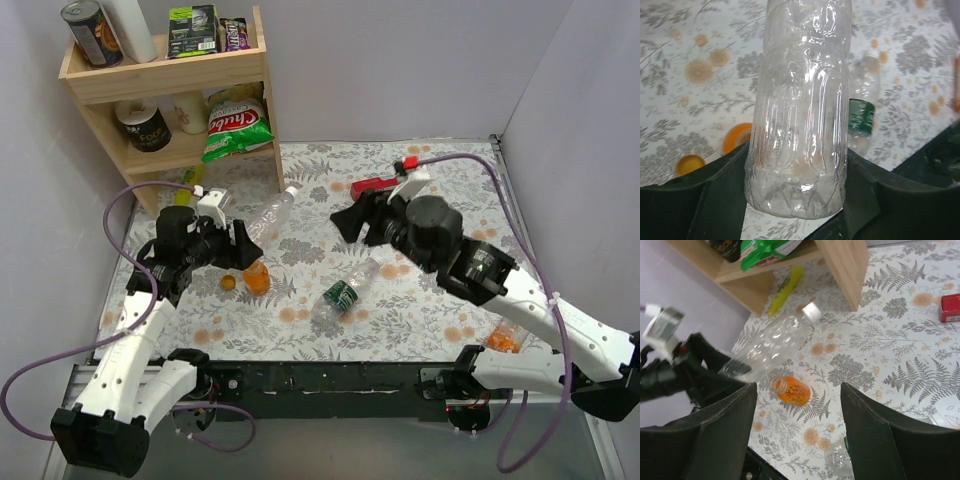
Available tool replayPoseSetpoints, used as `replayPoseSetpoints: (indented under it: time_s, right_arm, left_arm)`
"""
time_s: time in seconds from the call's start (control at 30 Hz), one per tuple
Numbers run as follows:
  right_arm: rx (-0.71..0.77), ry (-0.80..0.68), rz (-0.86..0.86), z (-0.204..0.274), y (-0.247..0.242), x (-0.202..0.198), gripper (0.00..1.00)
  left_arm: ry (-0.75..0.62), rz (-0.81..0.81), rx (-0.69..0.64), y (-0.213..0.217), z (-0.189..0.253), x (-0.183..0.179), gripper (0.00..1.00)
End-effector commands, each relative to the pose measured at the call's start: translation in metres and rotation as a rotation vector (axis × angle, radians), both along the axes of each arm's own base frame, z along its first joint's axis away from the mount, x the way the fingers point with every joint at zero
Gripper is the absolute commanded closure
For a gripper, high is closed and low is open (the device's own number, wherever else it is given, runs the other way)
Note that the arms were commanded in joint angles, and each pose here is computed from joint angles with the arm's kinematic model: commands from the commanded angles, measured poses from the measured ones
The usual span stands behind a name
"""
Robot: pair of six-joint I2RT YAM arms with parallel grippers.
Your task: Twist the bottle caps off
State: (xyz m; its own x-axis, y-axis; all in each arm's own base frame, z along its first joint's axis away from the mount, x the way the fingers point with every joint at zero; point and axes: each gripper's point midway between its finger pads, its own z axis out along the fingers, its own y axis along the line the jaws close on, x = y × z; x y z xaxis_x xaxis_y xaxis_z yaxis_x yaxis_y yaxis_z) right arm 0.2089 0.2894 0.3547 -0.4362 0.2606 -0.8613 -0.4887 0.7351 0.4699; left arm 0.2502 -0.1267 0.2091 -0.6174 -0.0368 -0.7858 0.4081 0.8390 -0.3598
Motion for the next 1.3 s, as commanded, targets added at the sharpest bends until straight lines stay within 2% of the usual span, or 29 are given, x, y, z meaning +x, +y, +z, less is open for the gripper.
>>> replayPoseSetpoints:
  time_s: [0.0, 0.07, 0.1, 0.13, 0.2, 0.27, 0.43, 0.6, 0.83, 1.07, 1.17, 1.27]
  right_arm:
    - [0.240, 0.097, 0.142, 0.033, -0.011, 0.011, 0.25]
    - [0.312, 0.148, 0.194, 0.040, -0.015, 0.012, 0.23]
    - [0.335, 0.157, 0.172, 0.040, -0.026, 0.027, 0.23]
    - [0.358, 0.204, 0.242, 0.035, -0.021, 0.022, 0.24]
    - [0.412, 0.186, 0.261, 0.040, -0.026, 0.032, 0.23]
    - [0.431, 0.254, 0.291, 0.028, -0.025, 0.032, 0.24]
    - [0.430, 0.278, 0.344, 0.024, -0.021, 0.033, 0.27]
    - [0.401, 0.351, 0.339, 0.003, -0.021, 0.028, 0.28]
    - [0.392, 0.378, 0.336, -0.011, -0.023, 0.025, 0.31]
    - [0.416, 0.319, 0.360, 0.000, -0.020, 0.028, 0.31]
    - [0.428, 0.310, 0.376, 0.005, -0.017, 0.029, 0.35]
    - [0.432, 0.317, 0.408, 0.006, -0.013, 0.027, 0.47]
  left_arm:
    - [-0.076, -0.190, -0.163, -0.041, 0.044, -0.031, 0.64]
    - [-0.092, -0.310, -0.243, -0.061, 0.052, -0.051, 0.64]
    - [-0.078, -0.331, -0.292, -0.066, 0.057, -0.058, 0.64]
    - [-0.080, -0.354, -0.318, -0.070, 0.059, -0.063, 0.64]
    - [-0.095, -0.416, -0.371, -0.077, 0.066, -0.074, 0.64]
    - [-0.078, -0.451, -0.402, -0.083, 0.068, -0.081, 0.64]
    - [-0.069, -0.479, -0.402, -0.088, 0.066, -0.085, 0.65]
    - [-0.080, -0.492, -0.406, -0.092, 0.070, -0.084, 0.65]
    - [-0.088, -0.504, -0.413, -0.093, 0.074, -0.086, 0.66]
    - [-0.076, -0.523, -0.414, -0.096, 0.071, -0.090, 0.66]
    - [-0.072, -0.524, -0.412, -0.096, 0.070, -0.091, 0.66]
    - [-0.074, -0.523, -0.411, -0.096, 0.071, -0.091, 0.66]
